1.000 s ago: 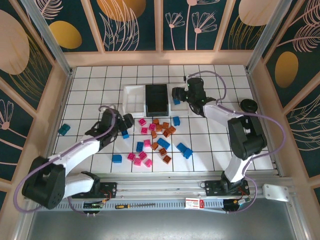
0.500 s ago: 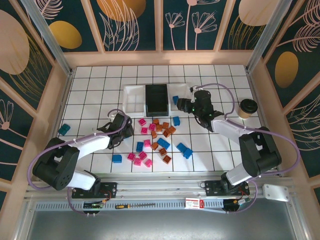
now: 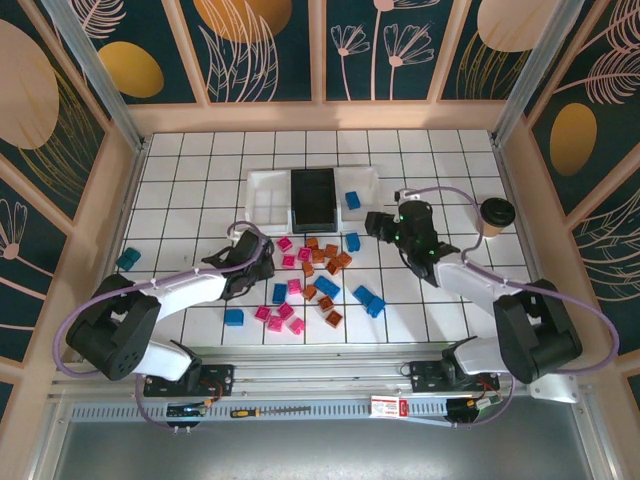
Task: Sort the legos into containers by color
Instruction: Pick up the lego from the middle-left of the table, then place the lego in the container.
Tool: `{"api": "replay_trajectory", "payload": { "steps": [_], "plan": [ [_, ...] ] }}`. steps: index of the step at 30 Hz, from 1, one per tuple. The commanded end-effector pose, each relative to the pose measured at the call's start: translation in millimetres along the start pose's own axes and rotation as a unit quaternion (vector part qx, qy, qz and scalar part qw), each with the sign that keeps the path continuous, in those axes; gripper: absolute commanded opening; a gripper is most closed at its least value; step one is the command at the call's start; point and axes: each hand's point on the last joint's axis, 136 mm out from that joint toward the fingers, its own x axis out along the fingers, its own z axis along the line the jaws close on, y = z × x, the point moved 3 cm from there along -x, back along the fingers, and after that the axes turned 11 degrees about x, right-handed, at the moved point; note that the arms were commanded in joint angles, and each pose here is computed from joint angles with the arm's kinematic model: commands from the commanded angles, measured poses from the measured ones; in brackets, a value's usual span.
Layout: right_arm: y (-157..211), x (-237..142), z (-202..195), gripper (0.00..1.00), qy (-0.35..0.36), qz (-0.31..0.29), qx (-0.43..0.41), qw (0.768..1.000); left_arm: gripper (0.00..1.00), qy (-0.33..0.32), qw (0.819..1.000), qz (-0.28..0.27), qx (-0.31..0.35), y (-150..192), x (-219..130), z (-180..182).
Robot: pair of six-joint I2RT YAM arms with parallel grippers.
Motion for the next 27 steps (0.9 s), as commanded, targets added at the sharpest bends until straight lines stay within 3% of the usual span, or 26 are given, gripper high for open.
{"api": "replay_trajectory", "payload": {
  "steps": [1, 5, 12, 24, 27],
  "plan": [
    [0.2, -14.0, -8.5, 0.68, 0.006, -0.033, 0.027, 0.999, 0.15, 0.072, 0.996, -0.04, 0.016, -46.6, -13.3, -55.9],
    [19.2, -23.6, -25.7, 0.68, 0.022, -0.021, 0.035, 0.999, 0.14, 0.125, 0.988, -0.08, 0.043, -102.9, -21.8, -117.8],
    [43.6, -37.2, -43.8, 0.68, 0.032, -0.004, 0.05, 0.998, 0.13, 0.141, 0.981, -0.108, 0.08, -164.3, 4.8, -177.6],
    [48.3, -44.8, -45.1, 0.68, 0.029, -0.002, 0.059, 0.998, 0.16, 0.149, 0.979, -0.096, 0.101, -189.4, 68.0, -230.6],
    [47.0, -46.5, -42.6, 0.68, 0.025, -0.002, 0.059, 0.998, 0.31, 0.147, 0.979, -0.094, 0.104, -191.6, 75.6, -234.9]
  ]
}}
